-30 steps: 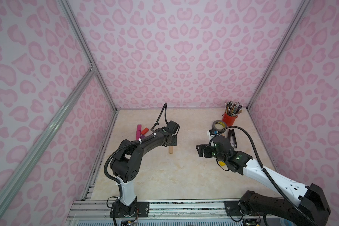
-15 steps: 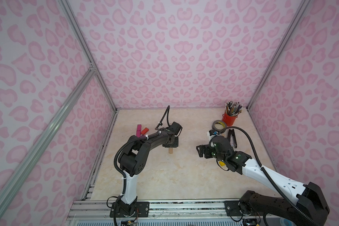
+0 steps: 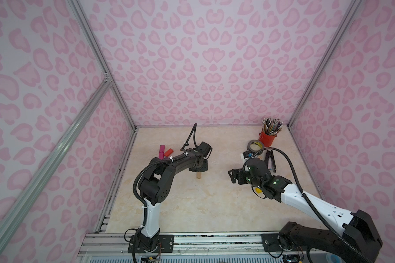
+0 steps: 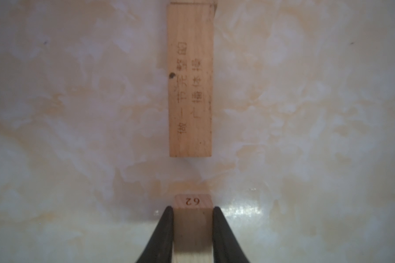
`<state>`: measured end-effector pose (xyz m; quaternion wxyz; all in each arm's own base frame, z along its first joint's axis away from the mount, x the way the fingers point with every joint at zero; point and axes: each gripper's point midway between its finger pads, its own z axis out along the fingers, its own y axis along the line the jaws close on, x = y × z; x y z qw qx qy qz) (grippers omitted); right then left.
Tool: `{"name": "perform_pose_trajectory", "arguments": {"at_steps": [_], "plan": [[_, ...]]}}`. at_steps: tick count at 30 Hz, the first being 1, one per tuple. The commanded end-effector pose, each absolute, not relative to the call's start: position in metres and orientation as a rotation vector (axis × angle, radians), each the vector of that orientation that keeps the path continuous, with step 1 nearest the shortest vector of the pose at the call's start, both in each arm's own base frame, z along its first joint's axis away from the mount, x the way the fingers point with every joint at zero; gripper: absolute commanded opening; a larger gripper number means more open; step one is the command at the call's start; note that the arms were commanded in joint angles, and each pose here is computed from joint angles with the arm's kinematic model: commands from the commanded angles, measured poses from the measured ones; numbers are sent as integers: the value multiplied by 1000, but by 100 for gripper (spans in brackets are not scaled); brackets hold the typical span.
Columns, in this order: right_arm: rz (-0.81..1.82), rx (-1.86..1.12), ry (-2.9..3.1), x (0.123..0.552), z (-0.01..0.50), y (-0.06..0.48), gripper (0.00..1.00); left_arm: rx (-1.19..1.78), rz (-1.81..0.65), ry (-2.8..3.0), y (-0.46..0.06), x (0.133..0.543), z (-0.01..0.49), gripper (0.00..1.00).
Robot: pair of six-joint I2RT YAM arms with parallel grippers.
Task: Assemble the letter k with building blocks
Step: Assemble the building block at the center of the board.
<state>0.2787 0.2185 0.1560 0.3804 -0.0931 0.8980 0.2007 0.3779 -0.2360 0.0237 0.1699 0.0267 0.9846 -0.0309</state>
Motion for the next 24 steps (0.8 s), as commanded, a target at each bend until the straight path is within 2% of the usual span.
{"name": "perform_pose_trajectory", "arguments": {"at_steps": [1,24], "plan": [[524,-239,2274,281,158,221,96,49,-55,2809,-230,378,21,24],[518,-230,2277,283,158,219,96,49,-93,2810,-233,397,17,21]]}}
